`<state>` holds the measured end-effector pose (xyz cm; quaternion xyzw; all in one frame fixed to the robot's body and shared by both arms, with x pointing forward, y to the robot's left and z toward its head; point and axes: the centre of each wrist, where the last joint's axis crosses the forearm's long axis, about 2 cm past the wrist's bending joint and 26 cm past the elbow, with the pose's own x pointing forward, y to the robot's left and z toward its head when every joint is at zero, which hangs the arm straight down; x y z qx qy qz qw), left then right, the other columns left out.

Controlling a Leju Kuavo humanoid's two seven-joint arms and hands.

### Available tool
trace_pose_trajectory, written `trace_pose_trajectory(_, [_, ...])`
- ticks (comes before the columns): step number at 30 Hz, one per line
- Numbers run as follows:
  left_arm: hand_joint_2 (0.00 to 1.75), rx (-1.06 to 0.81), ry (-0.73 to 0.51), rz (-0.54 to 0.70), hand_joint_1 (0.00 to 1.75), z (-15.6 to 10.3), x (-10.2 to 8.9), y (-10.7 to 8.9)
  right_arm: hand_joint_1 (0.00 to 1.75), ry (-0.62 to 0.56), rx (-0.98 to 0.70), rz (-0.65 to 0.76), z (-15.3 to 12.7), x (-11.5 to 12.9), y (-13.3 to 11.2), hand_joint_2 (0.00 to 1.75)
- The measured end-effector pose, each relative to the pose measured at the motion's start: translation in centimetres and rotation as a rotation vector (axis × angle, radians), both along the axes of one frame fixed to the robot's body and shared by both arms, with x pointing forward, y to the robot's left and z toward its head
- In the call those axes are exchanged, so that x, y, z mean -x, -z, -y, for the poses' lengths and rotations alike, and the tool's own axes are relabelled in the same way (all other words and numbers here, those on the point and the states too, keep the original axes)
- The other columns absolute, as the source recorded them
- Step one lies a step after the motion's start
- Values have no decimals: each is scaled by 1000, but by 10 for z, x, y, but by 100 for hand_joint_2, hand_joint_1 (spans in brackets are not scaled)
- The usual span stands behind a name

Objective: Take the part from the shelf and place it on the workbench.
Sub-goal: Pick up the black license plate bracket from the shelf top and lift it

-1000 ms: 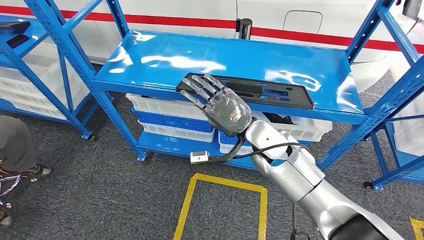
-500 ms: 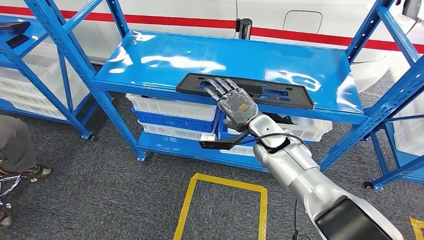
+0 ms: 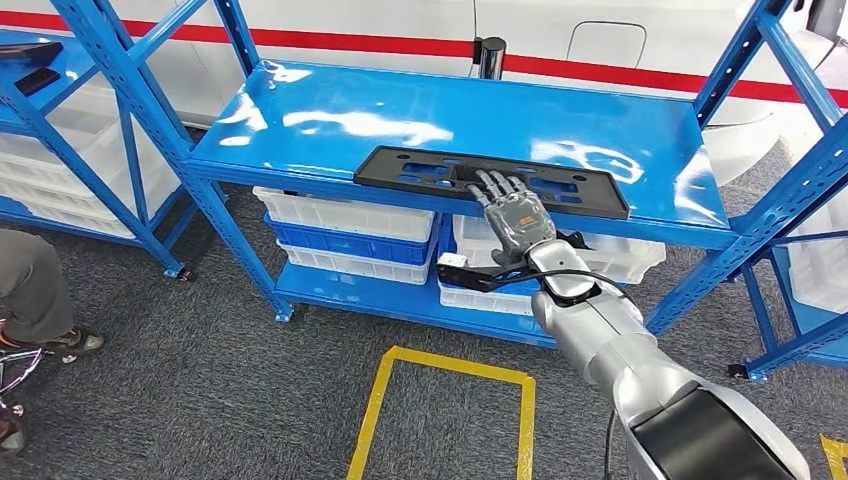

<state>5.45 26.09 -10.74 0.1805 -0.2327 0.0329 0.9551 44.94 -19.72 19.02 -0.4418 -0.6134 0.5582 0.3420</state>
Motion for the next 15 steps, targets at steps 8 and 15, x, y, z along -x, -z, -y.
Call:
trace_pose_trajectory(8, [0,-2,-3,0,0,-1,1,0,0,119,-36,-1,41,-10,-3,175])
trace_pose_trajectory(15, [0,-3,0,0,0,-1,1,0,0,147,-63,22,54,-12,-5,175])
